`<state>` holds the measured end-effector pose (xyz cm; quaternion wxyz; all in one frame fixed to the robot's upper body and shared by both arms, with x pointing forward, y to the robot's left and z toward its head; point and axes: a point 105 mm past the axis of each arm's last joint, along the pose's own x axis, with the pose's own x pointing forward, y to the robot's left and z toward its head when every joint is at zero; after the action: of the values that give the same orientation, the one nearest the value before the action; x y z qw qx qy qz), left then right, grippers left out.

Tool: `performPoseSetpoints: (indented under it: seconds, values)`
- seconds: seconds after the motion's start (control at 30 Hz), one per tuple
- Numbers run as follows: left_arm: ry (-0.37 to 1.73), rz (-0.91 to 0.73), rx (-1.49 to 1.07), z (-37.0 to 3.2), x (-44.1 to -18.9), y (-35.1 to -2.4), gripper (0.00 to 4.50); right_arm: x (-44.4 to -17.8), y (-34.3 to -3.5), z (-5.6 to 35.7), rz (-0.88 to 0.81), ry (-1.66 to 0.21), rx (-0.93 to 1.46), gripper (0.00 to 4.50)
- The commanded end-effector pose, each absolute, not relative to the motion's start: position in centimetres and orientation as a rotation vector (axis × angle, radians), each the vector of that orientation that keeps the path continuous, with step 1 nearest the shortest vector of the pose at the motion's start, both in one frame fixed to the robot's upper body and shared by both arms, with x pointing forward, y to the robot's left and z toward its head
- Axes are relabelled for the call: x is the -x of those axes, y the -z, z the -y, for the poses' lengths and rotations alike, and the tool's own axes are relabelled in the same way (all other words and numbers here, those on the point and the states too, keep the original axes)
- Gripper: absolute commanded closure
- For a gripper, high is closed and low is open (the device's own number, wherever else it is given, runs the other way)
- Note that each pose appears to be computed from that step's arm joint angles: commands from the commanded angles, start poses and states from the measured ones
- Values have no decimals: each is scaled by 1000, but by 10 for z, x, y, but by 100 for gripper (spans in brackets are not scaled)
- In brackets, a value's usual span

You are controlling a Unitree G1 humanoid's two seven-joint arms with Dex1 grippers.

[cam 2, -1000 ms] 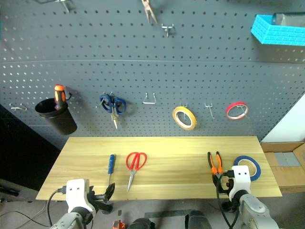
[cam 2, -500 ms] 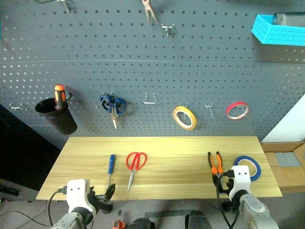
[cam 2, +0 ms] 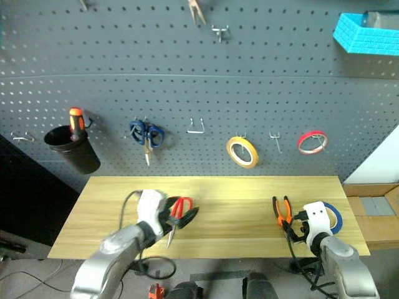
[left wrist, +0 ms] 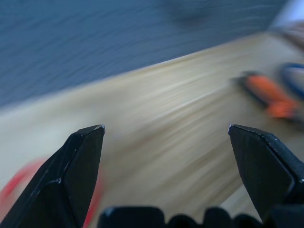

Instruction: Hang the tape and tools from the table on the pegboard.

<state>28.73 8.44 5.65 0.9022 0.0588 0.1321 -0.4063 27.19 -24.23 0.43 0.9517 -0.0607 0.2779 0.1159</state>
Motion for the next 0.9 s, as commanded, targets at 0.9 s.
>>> performPoseSetpoints:
  seconds: [0.9]
  values:
    - [1410, 57, -357, 79, -310, -83, 5, -313, 7, 280, -702, -195, 78, 0]
